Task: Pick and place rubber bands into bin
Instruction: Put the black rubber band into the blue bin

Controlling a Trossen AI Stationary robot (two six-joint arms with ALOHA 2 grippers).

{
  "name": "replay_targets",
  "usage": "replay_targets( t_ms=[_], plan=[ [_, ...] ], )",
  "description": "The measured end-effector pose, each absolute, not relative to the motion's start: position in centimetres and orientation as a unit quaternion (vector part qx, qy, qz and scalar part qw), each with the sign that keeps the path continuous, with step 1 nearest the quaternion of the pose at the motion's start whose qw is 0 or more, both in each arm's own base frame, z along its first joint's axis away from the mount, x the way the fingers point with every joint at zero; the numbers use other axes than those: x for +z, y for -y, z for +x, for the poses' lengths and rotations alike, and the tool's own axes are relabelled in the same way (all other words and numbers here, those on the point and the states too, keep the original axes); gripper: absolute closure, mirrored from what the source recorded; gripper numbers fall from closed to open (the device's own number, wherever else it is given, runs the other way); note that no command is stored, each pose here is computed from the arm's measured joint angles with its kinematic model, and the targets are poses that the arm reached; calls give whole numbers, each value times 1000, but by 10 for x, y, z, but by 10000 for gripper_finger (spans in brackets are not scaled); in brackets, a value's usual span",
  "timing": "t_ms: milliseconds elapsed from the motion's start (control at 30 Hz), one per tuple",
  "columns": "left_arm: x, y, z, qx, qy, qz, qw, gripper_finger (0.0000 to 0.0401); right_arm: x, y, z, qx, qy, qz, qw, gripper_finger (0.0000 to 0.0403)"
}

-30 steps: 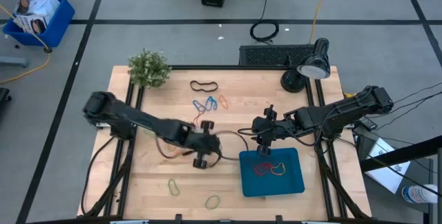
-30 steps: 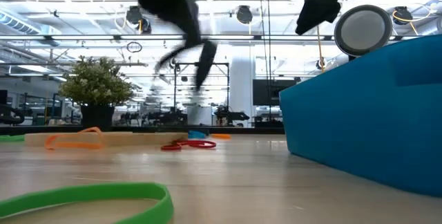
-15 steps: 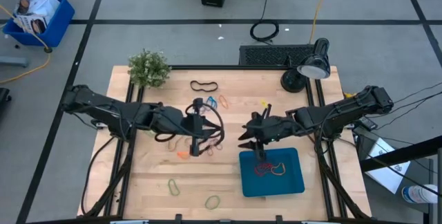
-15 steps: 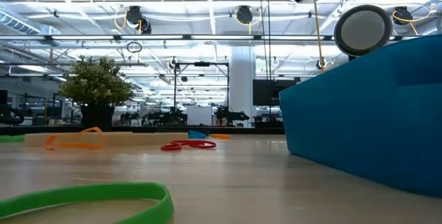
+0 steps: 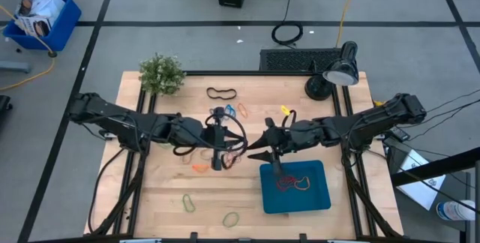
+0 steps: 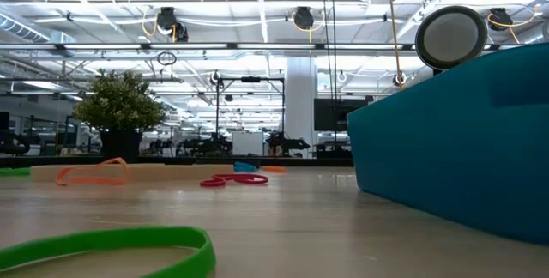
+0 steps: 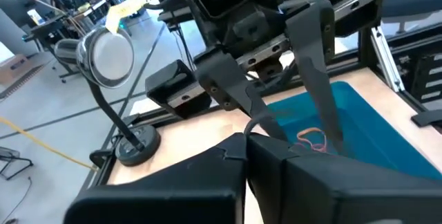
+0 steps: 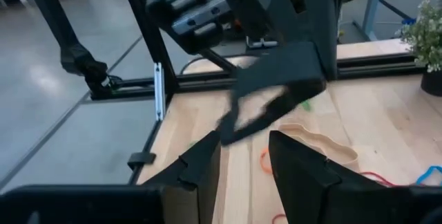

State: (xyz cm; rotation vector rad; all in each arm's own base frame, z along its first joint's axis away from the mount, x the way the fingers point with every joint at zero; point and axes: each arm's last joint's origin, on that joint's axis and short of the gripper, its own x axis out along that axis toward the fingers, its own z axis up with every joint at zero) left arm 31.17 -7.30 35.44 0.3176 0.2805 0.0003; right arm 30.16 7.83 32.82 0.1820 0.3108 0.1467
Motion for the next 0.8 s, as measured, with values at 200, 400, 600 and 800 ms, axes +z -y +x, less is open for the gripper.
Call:
replay_targets(
  t_ms=[200,400,600,800],
  plan=[
    [355,73,312,0,-134,156,979,395,325,-78,304,69,-159,89,981,284],
    [356,73,312,0,-130,156,979,390,328,-78,307,70,-137,98,983,284],
    [356,73,312,0,-131,158,979,387,330,-78,307,73,-128,102,984,286],
    [356,73,312,3,-131,158,979,395,334,-78,308,77,-109,105,985,310]
  ],
)
